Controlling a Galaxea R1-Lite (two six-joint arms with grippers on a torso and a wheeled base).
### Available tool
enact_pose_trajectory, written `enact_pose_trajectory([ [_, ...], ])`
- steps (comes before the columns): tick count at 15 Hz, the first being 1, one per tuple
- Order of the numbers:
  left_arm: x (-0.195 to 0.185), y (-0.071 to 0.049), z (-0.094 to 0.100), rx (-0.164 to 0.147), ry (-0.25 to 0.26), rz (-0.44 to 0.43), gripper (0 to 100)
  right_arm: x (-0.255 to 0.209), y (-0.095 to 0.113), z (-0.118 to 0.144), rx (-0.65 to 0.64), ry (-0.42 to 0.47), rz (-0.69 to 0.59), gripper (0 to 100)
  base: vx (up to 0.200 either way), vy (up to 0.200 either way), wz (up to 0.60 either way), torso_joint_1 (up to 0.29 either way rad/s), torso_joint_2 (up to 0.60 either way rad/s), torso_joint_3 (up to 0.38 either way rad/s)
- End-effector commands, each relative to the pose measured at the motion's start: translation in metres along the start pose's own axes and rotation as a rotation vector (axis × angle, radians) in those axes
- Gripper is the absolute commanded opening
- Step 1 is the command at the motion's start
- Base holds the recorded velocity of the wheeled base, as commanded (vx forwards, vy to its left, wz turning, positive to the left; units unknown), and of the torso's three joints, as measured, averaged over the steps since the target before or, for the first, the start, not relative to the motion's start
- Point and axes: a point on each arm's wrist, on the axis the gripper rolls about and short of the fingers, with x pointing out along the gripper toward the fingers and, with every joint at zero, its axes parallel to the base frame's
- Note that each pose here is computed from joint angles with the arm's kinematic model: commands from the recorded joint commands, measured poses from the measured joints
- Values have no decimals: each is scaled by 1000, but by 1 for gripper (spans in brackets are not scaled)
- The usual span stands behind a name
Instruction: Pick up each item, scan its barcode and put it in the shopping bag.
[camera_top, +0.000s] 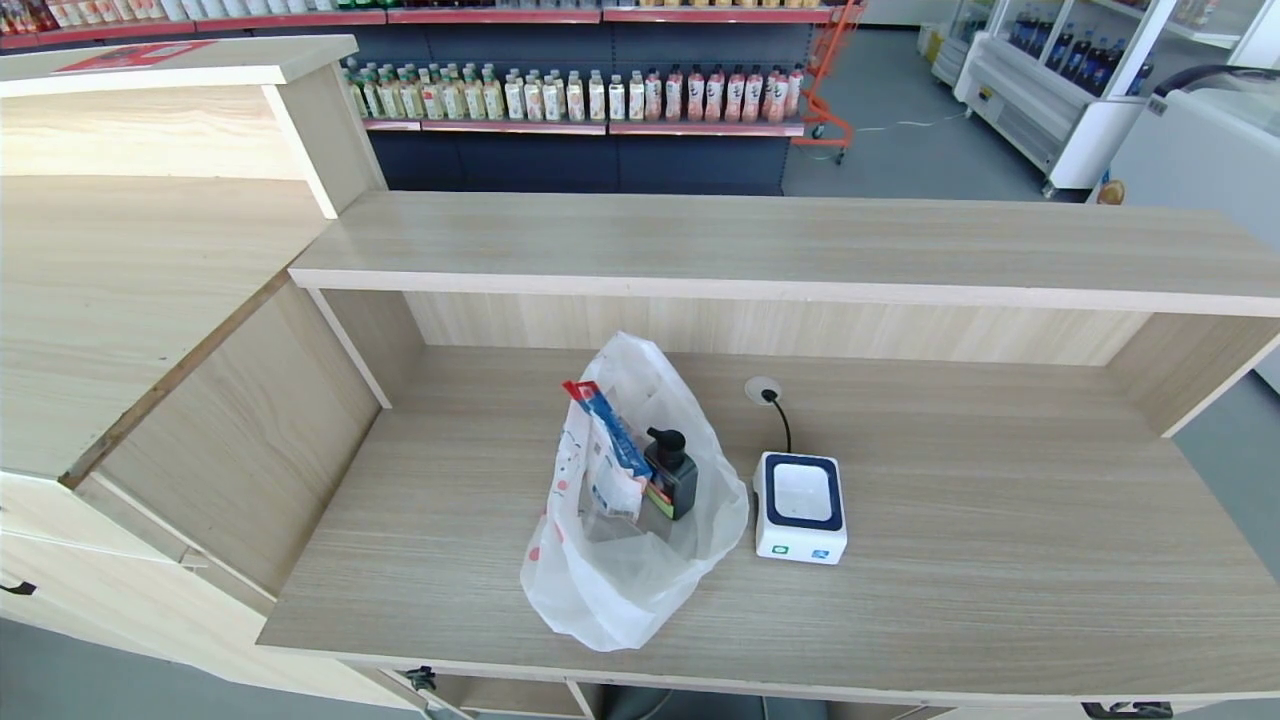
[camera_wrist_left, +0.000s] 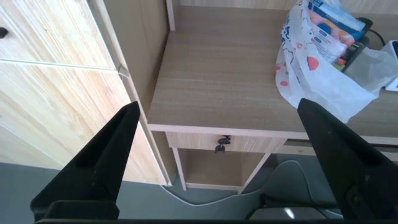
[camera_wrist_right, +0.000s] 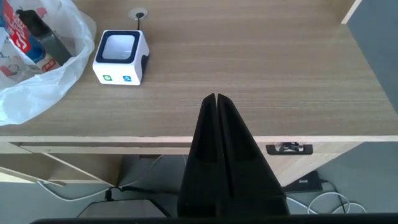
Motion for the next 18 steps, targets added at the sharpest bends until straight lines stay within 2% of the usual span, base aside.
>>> enact_pose_trajectory([
  [1, 0, 0, 0, -1, 0, 0, 100, 0, 0, 0, -1, 4, 0, 0, 0, -200, 0, 7, -2, 7],
  [6, 0, 0, 0, -2, 0, 0, 100, 0, 0, 0, 1, 4, 0, 0, 0, -200, 0, 4, 1, 2],
  [10, 0, 0, 0, 1, 0, -2, 100, 0, 0, 0, 1, 4, 0, 0, 0, 0, 0, 0, 0, 0],
  [15, 0, 0, 0, -1, 0, -2, 100, 0, 0, 0, 16, 4, -1, 0, 200, 0, 0, -3, 1, 3],
  [18, 0, 0, 0, -2, 0, -2, 100, 0, 0, 0, 33, 3, -3, 0, 0, 0, 0, 0, 0, 0],
])
